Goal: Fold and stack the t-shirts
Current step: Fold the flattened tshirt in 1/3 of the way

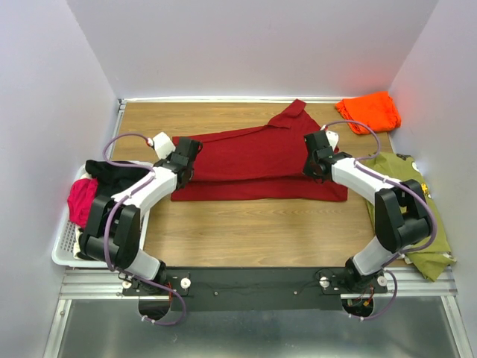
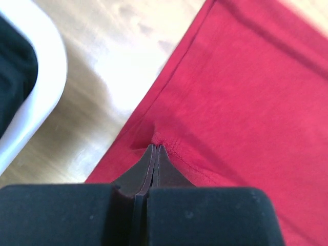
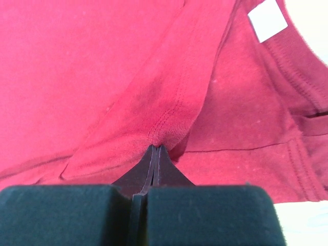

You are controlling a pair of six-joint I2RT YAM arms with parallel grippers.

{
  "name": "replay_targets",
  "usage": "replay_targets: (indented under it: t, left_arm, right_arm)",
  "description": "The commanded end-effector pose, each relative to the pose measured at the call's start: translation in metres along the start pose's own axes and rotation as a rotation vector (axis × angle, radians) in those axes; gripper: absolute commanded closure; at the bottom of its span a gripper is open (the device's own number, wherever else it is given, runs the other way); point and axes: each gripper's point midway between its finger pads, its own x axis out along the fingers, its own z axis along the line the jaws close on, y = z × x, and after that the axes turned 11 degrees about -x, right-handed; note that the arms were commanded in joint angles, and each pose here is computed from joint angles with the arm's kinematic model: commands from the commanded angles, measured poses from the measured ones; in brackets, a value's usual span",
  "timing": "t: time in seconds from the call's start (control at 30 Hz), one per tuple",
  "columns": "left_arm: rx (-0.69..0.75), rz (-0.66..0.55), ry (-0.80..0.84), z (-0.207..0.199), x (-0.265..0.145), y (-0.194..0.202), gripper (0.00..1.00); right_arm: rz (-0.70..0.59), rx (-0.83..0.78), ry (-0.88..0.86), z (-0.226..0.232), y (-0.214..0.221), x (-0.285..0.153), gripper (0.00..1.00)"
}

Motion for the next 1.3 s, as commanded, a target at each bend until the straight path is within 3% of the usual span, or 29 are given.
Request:
replay_targets:
  t: [0.0,0.23,0.53,0.83,1.1,1.27]
  left_arm:
    - [-0.034,-0.1,-0.001,-0.019,0.002,-0.03,1.0]
    - [-0.035,-0.119,-0.039,-0.038,0.029,-0.031,1.0]
    - [-0.054,-0.124,-0.155,-0.031,0.059,-0.019,1.0]
    - [-0.09,-0.15,-0.27,-0.007,0.068,-0.018,1.0]
    - [-0.08,-0.152,-0.278,-0.006,0.073,-0.019,1.0]
    - [-0.062,-0.168,-0.239,-0.01,0.069,-0.026,1.0]
  right_arm:
    - [-0.081,0.013,0.068,-0.007,-0.029,-0.009,0.99]
    - [-0.129,0.005,0.113,-0.002,-0.062,0.002,0.99]
    - [-0.141,-0.05,0.131,0.021,-0.093,0.043,0.99]
    - [-0.111,-0.152,0.096,0.042,-0.095,0.081,0.99]
    - [-0.102,-0.255,-0.004,0.072,-0.093,0.083,0.99]
    - [-0.098,-0.405,-0.072,0.092,-0.084,0.077,0.99]
